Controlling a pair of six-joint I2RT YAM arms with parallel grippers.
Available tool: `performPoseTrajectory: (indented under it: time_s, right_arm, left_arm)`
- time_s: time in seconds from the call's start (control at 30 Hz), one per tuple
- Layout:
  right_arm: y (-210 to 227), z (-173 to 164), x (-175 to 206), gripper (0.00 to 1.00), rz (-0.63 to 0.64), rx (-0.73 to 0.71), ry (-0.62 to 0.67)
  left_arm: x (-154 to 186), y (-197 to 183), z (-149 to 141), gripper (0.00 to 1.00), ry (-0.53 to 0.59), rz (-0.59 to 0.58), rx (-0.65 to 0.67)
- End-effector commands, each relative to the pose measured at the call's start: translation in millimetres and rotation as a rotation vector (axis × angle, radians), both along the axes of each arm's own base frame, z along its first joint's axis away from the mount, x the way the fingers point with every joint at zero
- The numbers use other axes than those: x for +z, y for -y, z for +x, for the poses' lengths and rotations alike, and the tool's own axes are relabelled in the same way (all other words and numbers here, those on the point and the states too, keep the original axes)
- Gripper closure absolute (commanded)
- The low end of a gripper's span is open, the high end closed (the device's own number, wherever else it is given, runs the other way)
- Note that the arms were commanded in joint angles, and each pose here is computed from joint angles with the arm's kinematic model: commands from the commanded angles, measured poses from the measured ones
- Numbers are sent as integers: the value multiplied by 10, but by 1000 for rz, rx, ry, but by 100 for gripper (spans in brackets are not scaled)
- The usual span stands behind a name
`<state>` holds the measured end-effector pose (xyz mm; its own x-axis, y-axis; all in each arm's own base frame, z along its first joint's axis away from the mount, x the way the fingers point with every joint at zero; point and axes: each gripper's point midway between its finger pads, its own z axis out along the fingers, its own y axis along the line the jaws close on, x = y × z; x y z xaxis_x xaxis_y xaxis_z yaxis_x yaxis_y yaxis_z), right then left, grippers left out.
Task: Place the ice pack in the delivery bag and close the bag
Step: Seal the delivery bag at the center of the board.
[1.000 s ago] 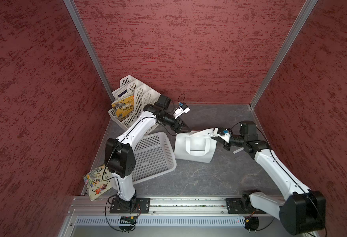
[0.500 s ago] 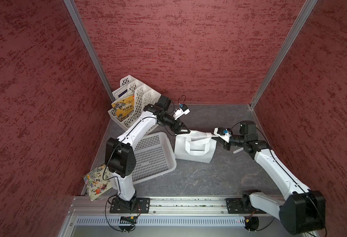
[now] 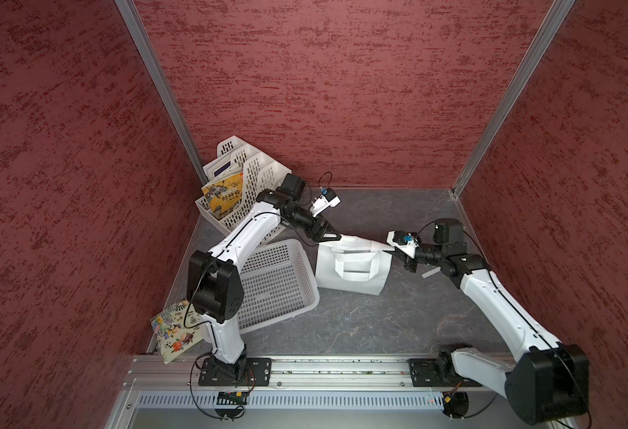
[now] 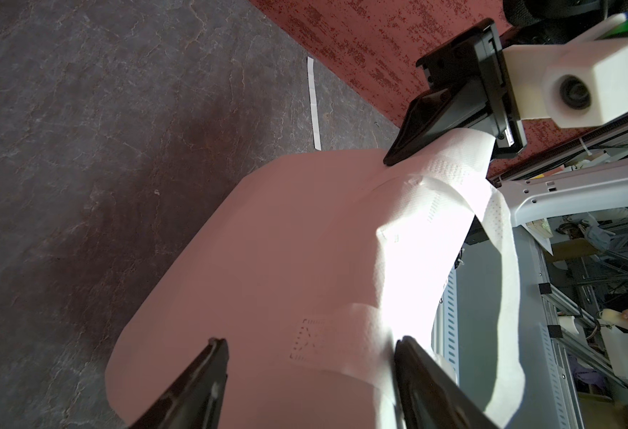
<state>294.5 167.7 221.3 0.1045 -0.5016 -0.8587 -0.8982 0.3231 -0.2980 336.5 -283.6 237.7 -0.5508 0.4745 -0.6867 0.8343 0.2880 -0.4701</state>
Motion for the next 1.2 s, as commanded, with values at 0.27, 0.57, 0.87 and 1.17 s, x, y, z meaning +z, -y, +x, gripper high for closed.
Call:
performPoseTrajectory:
  time_s: [0.27,0.57,0.87,1.17]
  right_arm:
    - [17,-23,-83,100,-7,-2,-36]
    - [9,-22,-82,100,-3,-1,-41]
    - [50,-12,1,70,-4,-47,-49]
    - [198,-690,320,24,21,-126,-73]
  left_arm:
    - [-25,39,130,34,60,2,49]
    - [-47,98,153,60,60,-14,52]
    - [-44,95,98,90,33,-32,31]
    - [3,83,117,100,58,-55,54]
